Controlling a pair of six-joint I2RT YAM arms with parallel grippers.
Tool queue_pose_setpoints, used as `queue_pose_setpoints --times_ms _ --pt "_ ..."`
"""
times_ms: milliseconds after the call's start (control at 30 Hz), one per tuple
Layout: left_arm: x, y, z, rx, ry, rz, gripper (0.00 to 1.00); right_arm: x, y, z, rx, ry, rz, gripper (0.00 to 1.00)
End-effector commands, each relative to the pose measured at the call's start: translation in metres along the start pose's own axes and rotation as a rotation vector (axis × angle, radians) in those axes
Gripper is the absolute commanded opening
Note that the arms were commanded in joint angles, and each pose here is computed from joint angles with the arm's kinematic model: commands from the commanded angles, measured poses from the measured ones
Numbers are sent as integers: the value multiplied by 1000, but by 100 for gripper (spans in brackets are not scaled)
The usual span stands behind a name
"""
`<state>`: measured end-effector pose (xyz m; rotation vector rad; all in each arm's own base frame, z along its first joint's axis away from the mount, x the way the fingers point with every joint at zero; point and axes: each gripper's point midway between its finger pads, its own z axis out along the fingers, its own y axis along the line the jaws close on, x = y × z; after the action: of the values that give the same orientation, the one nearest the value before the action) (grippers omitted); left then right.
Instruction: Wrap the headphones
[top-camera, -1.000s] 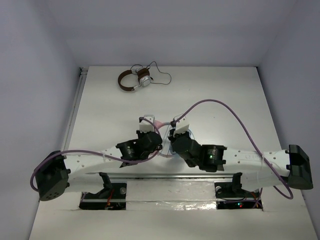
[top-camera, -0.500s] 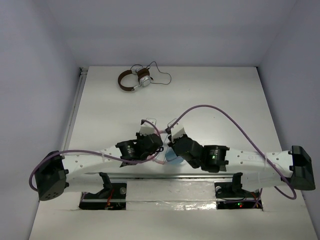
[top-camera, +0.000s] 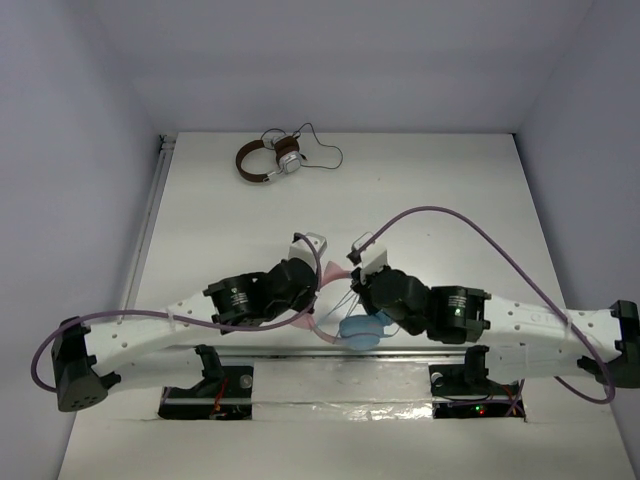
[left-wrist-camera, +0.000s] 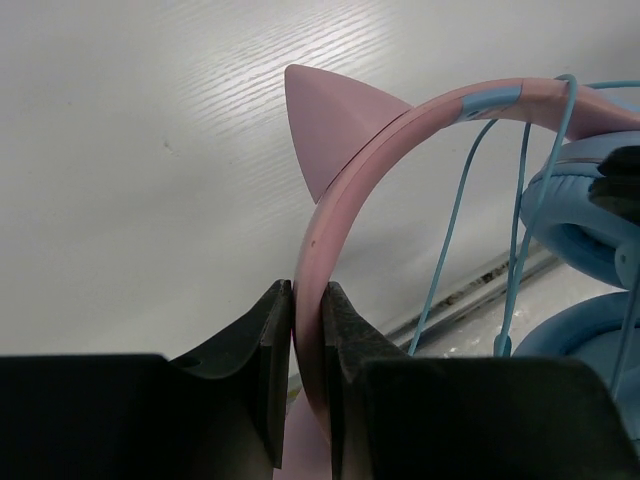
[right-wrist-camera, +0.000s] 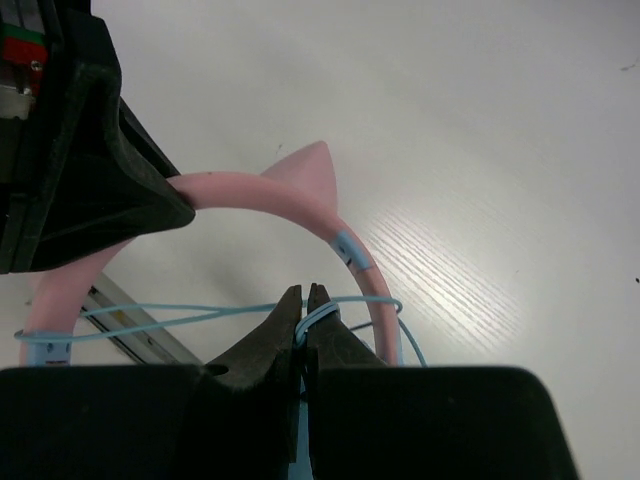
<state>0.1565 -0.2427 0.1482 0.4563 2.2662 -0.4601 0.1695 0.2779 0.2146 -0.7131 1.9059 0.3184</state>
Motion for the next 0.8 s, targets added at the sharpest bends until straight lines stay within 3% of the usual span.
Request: queue_pose_setpoints --times_ms 0,100,300,533,767 --pt "-14 -38 -24 204 20 73 0 -27 -29 -17 104 -89 60 0" --pt "-18 -48 -28 244 45 127 0 -38 -41 -32 114 -136 98 0" --pt "-24 -21 -28 82 82 228 0 -64 -60 -51 152 -246 161 0" --pt "-31 0 -28 -52 65 254 0 -59 -54 -36 186 -192 68 0" --pt "-37 -15 -36 43 45 301 0 -51 -73 -32 313 -173 -21 4"
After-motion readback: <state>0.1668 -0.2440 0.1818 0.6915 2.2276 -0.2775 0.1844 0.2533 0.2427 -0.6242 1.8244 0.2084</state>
